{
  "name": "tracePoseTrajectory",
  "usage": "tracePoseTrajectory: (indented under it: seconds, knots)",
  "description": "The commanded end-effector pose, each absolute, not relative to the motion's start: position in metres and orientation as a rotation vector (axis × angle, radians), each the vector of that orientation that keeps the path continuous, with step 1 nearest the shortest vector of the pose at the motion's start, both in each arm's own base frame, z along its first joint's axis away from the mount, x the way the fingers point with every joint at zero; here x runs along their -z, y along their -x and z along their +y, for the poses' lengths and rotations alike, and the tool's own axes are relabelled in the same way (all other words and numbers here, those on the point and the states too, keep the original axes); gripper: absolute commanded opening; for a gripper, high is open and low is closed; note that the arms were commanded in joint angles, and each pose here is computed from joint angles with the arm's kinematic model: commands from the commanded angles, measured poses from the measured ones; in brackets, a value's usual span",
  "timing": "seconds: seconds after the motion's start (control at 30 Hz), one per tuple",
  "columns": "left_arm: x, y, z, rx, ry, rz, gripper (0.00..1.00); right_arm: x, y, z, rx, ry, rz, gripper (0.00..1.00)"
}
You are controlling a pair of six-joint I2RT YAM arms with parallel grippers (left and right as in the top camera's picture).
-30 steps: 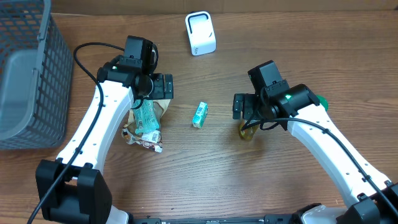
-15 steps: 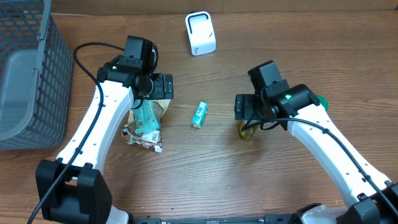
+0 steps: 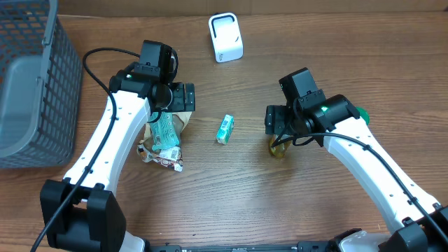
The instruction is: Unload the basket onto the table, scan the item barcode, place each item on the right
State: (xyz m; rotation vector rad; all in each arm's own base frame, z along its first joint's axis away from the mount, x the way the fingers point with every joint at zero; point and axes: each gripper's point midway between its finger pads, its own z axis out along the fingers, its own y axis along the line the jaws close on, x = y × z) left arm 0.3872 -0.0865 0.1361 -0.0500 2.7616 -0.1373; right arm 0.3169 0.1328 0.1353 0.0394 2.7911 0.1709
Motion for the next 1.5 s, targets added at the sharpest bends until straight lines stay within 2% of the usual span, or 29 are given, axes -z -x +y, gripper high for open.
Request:
tracePoseTrajectory:
  seconds: [0.0, 0.2, 0.43, 1.07, 1.33, 1.47]
  knots:
    - [-0.142, -0.391, -0.091, 0.146, 0.019, 2.743, 1.0, -0.143, -0.321, 0.136, -0.189, -0.029, 2.771, 0.82]
    - [-0.142, -0.391, -0.091, 0.146, 0.019, 2.743, 1.0, -0.143, -0.321, 0.137, -0.189, -0.024, 2.77, 0.82]
    - [-0.142, -0.391, -0.091, 0.146, 0.019, 2.743, 1.0, -0.139, -0.323, 0.138, -0.187, -0.025, 2.776, 0.73]
    - [-0.142, -0.391, -0.091, 0.146, 0.019, 2.743, 1.0, -0.126, -0.325, 0.139, -0.167, -0.023, 2.811, 0.74]
    - [-0.142, -0.391, -0.091, 0.146, 0.019, 2.743, 1.0, -0.125, -0.324, 0.139, -0.166, -0.024, 2.812, 0.72]
    - [-0.142, -0.391, -0.091, 0.146, 0.019, 2.743, 1.0, -0.125, -0.324, 0.14, -0.167, -0.02, 2.813, 0.68]
